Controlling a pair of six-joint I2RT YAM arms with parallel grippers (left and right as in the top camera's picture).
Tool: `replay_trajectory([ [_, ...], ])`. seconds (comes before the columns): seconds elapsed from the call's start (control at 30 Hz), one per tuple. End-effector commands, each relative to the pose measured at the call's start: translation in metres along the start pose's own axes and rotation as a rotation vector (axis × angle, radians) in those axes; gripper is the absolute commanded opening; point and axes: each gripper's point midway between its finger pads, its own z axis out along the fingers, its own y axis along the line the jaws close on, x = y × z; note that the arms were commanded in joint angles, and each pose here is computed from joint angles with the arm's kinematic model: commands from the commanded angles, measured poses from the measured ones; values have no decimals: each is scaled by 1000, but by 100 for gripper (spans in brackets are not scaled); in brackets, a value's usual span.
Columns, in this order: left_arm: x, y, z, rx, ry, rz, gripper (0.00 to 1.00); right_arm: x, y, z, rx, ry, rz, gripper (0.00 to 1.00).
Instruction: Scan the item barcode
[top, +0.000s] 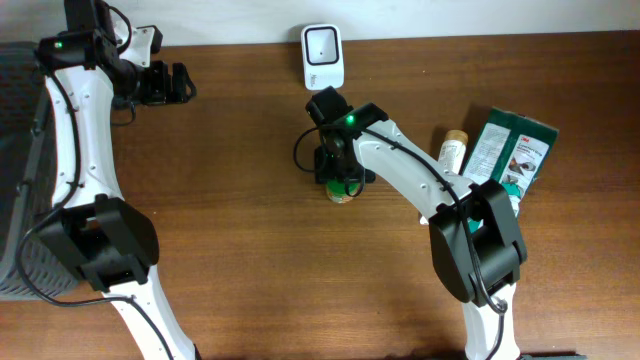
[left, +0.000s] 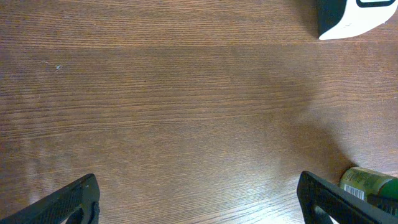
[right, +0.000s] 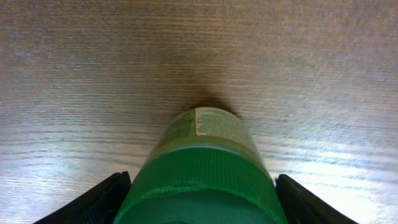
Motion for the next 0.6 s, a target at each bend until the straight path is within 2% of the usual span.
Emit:
replay_trajectory([
  [0.0,-5,-2,-8,9,-24,-5,99,-16,8,-19,-5,-59,-163,68],
  [0.07,-5,-2,-7,9,-24,-5,99,-23,13,-32,-15,-84,-286,68],
  [0.17,-5,-2,-7,9,-24,-4,99,-21,31,-58,-102,-99,-636,67],
  [0.27,-5,-2,-7,9,-24,-5,99,-6,39,-62,-173,-75,-934,58],
  [0.33,-5,-2,-7,9,-24,-5,99,-1,35,-59,-167,-59,-1069,59],
  [0.47,-5,-2,-7,9,-24,-5,99,6,31,-52,-167,-37,-1190,62],
  [0.57,-5,-2,-7,9,-24,-5,99,15,26,-43,-169,4,-1164,62],
])
